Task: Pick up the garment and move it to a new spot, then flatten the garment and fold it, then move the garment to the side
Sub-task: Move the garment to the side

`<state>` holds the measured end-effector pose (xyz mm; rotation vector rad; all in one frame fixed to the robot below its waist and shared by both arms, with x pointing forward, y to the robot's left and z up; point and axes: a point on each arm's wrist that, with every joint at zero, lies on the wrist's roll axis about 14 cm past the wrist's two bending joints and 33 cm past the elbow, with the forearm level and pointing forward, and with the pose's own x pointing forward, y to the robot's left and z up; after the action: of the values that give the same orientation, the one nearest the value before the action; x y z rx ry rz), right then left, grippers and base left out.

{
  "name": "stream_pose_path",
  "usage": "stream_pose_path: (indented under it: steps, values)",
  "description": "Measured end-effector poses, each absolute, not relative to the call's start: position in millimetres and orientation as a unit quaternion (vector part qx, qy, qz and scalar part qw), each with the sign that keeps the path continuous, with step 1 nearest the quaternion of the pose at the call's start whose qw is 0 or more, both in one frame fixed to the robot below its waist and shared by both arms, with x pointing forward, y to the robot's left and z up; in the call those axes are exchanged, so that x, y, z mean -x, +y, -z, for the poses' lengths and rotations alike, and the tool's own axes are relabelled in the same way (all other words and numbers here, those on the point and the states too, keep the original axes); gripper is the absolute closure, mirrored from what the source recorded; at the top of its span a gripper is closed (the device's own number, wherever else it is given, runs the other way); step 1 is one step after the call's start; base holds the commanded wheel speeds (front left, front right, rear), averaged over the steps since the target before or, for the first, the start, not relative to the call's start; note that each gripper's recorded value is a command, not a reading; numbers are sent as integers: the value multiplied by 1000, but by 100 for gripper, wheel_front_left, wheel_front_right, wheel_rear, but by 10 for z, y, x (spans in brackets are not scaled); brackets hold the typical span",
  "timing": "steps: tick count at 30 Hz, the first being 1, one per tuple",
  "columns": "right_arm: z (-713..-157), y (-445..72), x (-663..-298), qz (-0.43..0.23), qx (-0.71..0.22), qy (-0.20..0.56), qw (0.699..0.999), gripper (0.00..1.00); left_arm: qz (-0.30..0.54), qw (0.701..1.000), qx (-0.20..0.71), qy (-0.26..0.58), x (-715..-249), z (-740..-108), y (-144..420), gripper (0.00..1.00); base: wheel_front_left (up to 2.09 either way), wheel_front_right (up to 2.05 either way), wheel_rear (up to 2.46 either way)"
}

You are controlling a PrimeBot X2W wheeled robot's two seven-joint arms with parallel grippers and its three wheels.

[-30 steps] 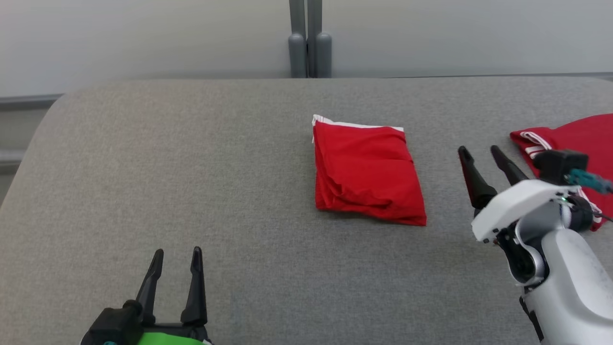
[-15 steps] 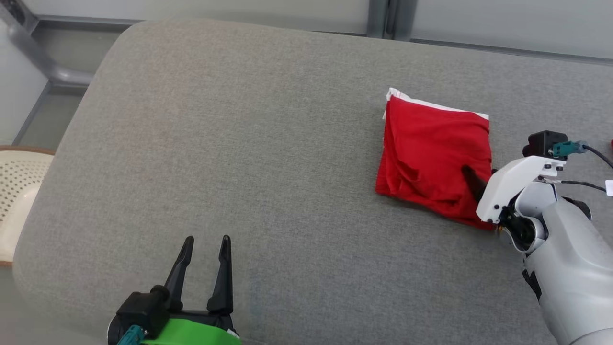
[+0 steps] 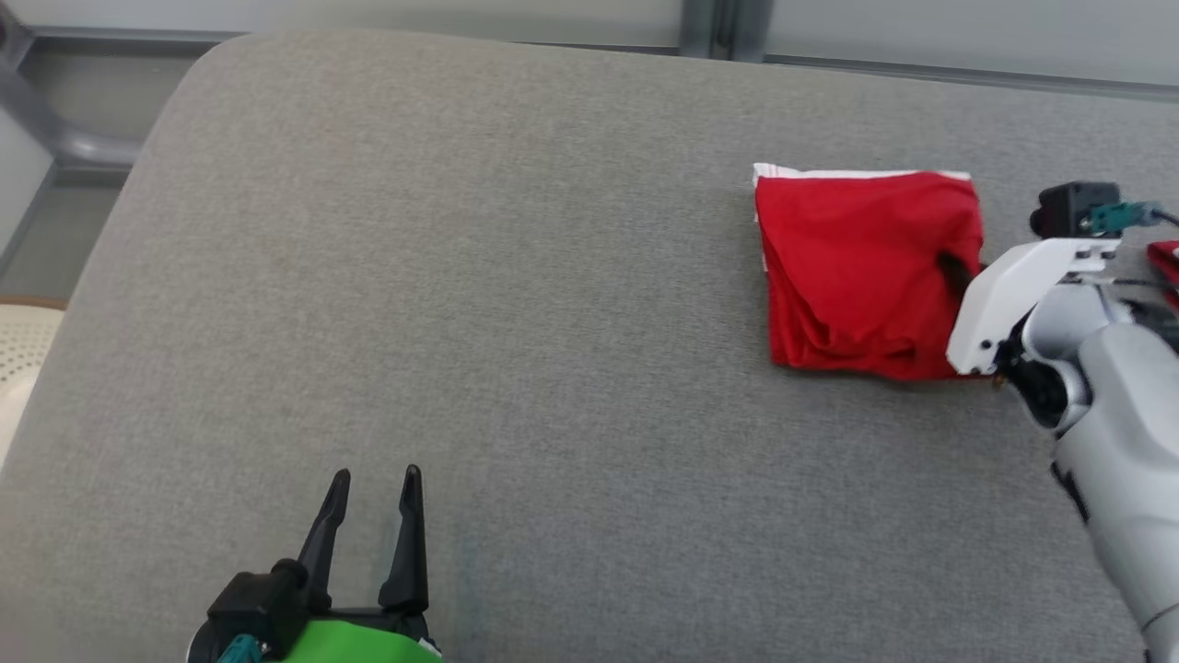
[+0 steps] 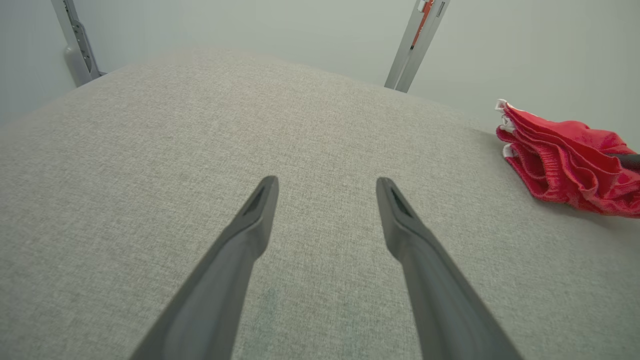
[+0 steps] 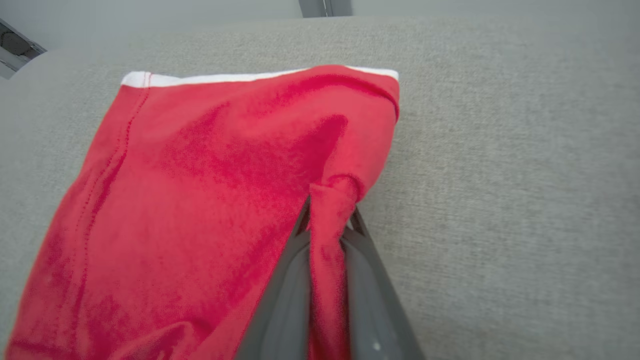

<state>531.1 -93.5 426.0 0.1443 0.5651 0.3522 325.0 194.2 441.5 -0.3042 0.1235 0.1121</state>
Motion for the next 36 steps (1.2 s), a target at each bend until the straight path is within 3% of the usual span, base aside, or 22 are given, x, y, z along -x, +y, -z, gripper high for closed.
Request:
stream_pose_path:
  steps: [4,9,16,26,27,28,33,36]
  values:
    - [-4734,-1471,-5420,-155,-3,246,957,100,-26,987,146,59,-3384,-4432,1809,0,0,0,0]
    - [-5048,-2240,-5360,-102,63,277,953,100,29,988,140,56,-3644,-4441,1543,0,0,0,0]
    - [-4937,-2946,-5325,-23,83,352,932,100,32,987,124,94,-3807,-4154,1561,0,0,0,0]
    - [-4685,-3426,-5402,54,137,381,913,100,17,984,113,133,-3802,-3876,1668,0,0,0,0]
    - [-4724,-3465,-5437,60,145,365,918,75,17,985,113,133,-3802,-3877,1674,0,0,0,0]
    - [-4786,-3544,-5469,73,158,348,921,1,17,985,113,132,-3802,-3880,1678,0,0,0,0]
    - [-4797,-3609,-5422,87,210,319,920,0,15,986,113,119,-3813,-3961,1705,0,0,0,0]
    - [-5021,-3533,-5446,77,232,254,936,0,14,988,117,101,-3813,-4083,1714,0,0,0,0]
